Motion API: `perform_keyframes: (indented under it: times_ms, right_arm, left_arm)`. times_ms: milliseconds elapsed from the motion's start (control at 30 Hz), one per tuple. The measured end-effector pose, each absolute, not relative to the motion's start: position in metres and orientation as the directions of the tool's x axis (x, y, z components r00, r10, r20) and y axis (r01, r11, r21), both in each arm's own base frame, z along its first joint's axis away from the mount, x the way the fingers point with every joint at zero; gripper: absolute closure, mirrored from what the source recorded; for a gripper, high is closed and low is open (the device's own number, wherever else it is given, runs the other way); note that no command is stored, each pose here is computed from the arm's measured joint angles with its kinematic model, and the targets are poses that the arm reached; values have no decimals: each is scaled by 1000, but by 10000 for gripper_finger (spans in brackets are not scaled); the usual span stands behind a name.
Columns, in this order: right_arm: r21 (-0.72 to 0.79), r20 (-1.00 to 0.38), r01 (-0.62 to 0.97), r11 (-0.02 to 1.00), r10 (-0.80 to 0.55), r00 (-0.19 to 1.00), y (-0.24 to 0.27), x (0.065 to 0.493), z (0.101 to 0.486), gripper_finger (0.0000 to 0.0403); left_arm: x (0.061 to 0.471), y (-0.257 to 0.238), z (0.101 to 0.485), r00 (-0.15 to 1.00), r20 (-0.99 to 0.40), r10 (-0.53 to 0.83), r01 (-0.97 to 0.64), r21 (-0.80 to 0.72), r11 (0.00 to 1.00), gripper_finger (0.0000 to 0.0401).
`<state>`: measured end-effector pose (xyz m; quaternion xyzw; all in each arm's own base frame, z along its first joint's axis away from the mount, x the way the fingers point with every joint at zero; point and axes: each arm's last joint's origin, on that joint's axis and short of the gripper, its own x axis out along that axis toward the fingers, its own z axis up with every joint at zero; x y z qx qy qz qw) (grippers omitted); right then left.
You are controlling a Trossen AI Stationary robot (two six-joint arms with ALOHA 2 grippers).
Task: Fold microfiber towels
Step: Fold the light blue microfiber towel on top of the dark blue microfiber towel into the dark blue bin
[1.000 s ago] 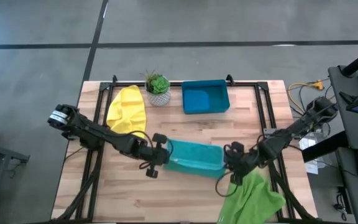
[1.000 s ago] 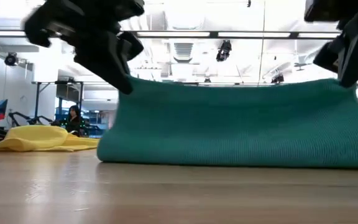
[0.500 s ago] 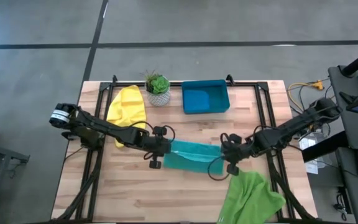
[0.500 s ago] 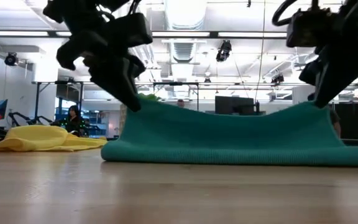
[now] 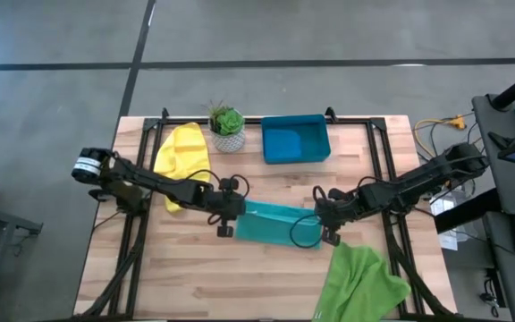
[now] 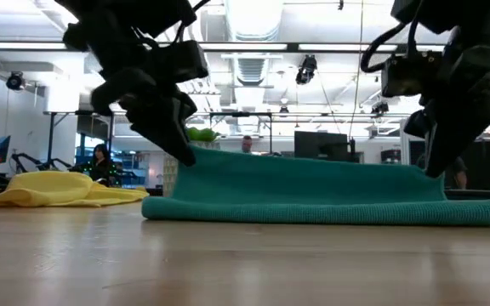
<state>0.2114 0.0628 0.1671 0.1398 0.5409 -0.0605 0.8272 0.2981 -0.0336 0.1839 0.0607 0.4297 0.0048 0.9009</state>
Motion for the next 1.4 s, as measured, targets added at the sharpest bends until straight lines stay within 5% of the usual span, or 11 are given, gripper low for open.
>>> perform_keyframes:
  times_ms: [500, 900, 1133, 1400]
  right_arm:
    - [166, -914, 390, 906, -7, 405, 37, 216, 166, 393]
    - [177, -925, 558, 811, -56, 375, 16, 211, 168, 279]
    - [339, -856, 543, 768, 11, 518, 24, 213, 185, 243]
    - [527, -694, 393, 754, 114, 711, 60, 235, 193, 260]
  left_arm:
    - [309, 5, 172, 630, -763, 142, -86, 114, 990, 395]
    - [307, 22, 171, 601, -781, 170, -116, 125, 985, 259]
    - [303, 22, 175, 603, -792, 94, -106, 37, 994, 217]
    - [312, 18, 172, 646, -762, -46, 43, -23, 999, 259]
